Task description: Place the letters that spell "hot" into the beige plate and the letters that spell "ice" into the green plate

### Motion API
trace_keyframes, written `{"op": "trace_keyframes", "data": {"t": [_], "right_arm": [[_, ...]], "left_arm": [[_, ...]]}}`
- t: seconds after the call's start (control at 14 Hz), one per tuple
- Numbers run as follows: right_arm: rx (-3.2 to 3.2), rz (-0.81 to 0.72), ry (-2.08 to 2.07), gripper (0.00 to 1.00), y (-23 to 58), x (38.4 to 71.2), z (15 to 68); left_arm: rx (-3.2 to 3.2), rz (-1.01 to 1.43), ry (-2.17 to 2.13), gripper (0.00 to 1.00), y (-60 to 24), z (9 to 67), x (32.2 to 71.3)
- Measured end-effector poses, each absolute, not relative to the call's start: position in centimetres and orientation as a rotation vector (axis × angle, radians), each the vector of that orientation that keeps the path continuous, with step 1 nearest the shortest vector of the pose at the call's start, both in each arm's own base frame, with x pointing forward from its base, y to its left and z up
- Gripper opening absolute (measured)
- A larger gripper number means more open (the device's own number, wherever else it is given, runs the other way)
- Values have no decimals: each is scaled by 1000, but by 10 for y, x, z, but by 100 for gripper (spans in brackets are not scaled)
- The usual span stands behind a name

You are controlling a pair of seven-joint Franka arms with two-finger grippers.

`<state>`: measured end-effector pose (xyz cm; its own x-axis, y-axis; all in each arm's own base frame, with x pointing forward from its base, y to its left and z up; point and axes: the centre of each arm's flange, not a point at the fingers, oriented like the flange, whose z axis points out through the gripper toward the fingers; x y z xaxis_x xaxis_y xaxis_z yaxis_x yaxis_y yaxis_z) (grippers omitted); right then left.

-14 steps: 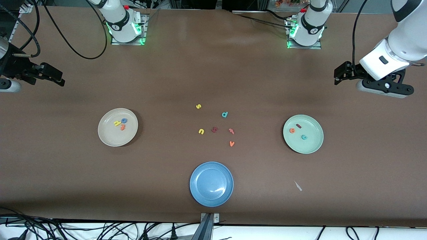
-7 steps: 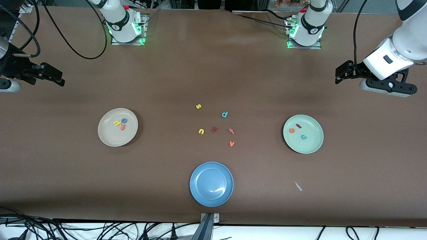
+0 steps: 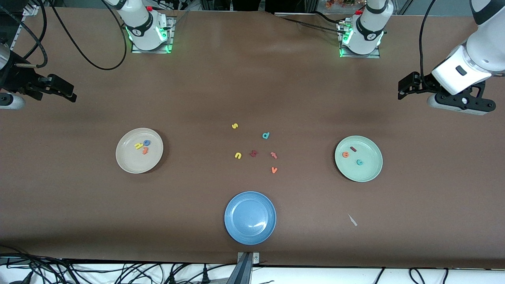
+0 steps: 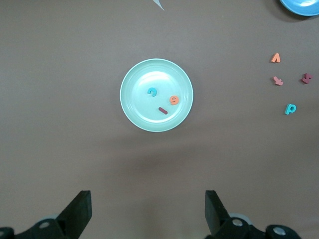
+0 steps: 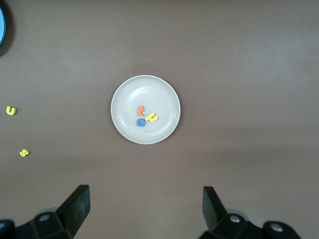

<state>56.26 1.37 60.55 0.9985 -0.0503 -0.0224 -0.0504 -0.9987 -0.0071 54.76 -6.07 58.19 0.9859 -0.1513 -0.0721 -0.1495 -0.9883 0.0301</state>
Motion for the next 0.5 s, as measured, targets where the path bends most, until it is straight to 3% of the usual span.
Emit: {"op": "trace_keyframes", "data": {"t": [0.5], "right_arm": [[-3133, 35, 80, 100, 14, 563, 606]], "left_arm": [[3109, -113, -232, 100, -59, 583, 548]]}}
